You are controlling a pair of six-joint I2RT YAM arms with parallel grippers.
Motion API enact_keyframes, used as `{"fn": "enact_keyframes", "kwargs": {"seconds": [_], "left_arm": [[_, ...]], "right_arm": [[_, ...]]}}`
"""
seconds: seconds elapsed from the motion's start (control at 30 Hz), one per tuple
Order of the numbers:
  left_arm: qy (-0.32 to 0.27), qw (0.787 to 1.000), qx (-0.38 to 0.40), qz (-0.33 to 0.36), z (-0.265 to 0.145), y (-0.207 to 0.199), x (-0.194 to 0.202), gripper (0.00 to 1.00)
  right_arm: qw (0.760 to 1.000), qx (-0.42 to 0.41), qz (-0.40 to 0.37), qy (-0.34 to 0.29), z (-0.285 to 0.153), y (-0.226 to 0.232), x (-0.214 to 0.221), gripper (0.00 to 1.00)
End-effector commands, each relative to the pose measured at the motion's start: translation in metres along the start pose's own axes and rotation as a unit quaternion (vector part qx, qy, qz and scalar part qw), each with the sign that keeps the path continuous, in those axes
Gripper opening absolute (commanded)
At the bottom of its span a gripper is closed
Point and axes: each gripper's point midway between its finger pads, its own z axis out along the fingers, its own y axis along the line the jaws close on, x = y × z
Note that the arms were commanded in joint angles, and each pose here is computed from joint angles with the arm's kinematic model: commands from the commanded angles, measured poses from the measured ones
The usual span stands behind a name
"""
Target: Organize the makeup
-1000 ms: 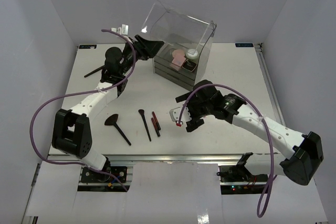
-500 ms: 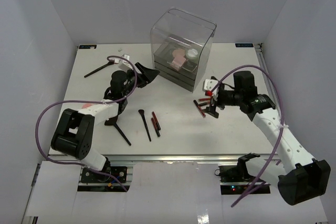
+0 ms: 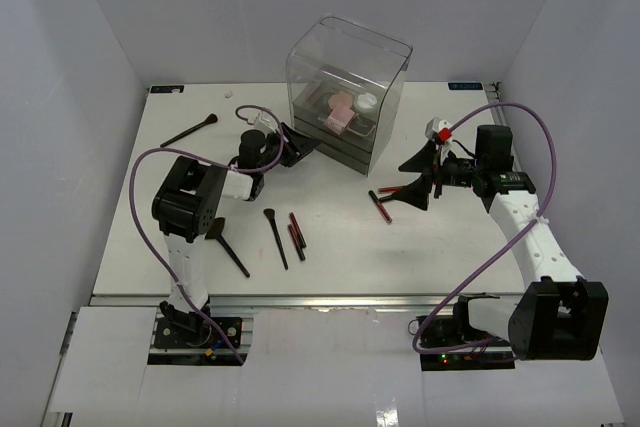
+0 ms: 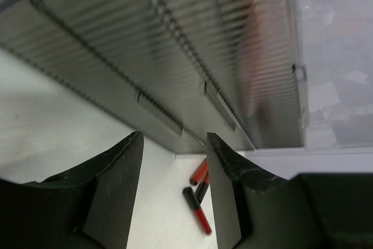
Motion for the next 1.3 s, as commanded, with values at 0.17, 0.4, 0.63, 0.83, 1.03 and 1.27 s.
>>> {"fn": "enact_keyframes", "kwargs": {"seconds": [0.17, 0.4, 0.63, 0.83, 1.03, 1.27], "left_arm": [[-0.037, 0.996, 0.079, -0.006, 0.028, -0.036, -0.032, 0.54], [-0.032, 0.996, 0.081, -0.015, 0.038, -0.032, -0.031, 0.49], [-0.021, 0.996, 0.088, -0.021, 0.038, -0.036, -0.025, 0.33], [-0.009, 0.995, 0.092, -0.025, 0.024, -0.039, -0.016, 0.23], [0.000, 0.996, 0.084, -0.008, -0.005, -0.042, -0.008, 0.15], [0.008, 0.998, 0.064, 0.021, -0.063, -0.045, 0.014, 0.16]], "right_arm": [[1.000, -0.020, -0.002, -0.016, -0.001, 0.003, 0.004, 0.89], [1.000, -0.019, -0.002, -0.015, -0.001, 0.002, 0.007, 0.88], [1.000, -0.019, 0.001, -0.014, 0.000, 0.002, 0.008, 0.88], [1.000, -0.013, 0.005, -0.011, -0.001, -0.001, 0.011, 0.87], [1.000, -0.002, 0.008, -0.005, -0.002, -0.005, 0.015, 0.86], [1.000, 0.025, 0.006, 0.014, -0.003, -0.015, 0.026, 0.86]]}}
